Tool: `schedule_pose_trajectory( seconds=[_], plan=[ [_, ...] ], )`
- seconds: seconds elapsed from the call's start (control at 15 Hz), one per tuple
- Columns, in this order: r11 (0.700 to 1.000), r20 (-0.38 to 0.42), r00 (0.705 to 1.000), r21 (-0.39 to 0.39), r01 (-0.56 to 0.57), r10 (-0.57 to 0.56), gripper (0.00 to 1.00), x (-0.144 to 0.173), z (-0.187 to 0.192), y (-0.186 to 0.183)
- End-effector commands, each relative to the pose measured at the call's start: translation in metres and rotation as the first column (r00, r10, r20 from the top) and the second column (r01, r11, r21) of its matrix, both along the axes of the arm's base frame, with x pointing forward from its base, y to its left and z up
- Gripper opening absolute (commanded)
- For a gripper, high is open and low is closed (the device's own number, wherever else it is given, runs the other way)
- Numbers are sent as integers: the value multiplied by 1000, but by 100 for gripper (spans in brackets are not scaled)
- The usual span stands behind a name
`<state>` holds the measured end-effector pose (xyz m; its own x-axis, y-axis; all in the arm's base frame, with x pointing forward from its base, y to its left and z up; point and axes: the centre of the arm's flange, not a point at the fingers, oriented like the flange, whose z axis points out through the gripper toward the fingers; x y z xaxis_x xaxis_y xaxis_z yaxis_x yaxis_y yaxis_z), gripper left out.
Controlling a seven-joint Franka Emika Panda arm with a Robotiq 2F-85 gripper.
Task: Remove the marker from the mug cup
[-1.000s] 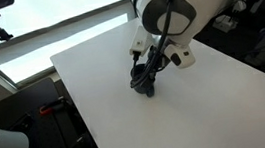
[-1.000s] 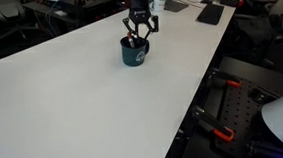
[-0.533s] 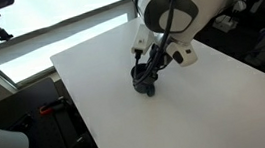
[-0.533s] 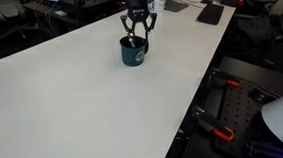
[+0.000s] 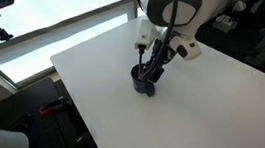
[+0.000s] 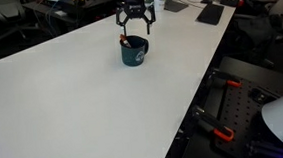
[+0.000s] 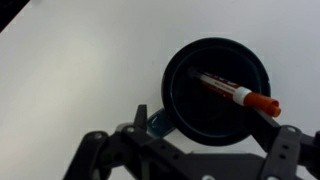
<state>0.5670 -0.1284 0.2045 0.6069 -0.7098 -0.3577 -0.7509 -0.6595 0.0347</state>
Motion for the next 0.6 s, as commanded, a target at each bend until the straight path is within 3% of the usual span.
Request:
schedule_pose_trajectory(
  seconds=[0.0, 0.53],
  plan=[
    [1000, 20, 999, -5, -27, 27, 100, 8, 15, 4],
    [997, 49, 996, 13, -73, 72, 100, 23, 19, 10]
  ],
)
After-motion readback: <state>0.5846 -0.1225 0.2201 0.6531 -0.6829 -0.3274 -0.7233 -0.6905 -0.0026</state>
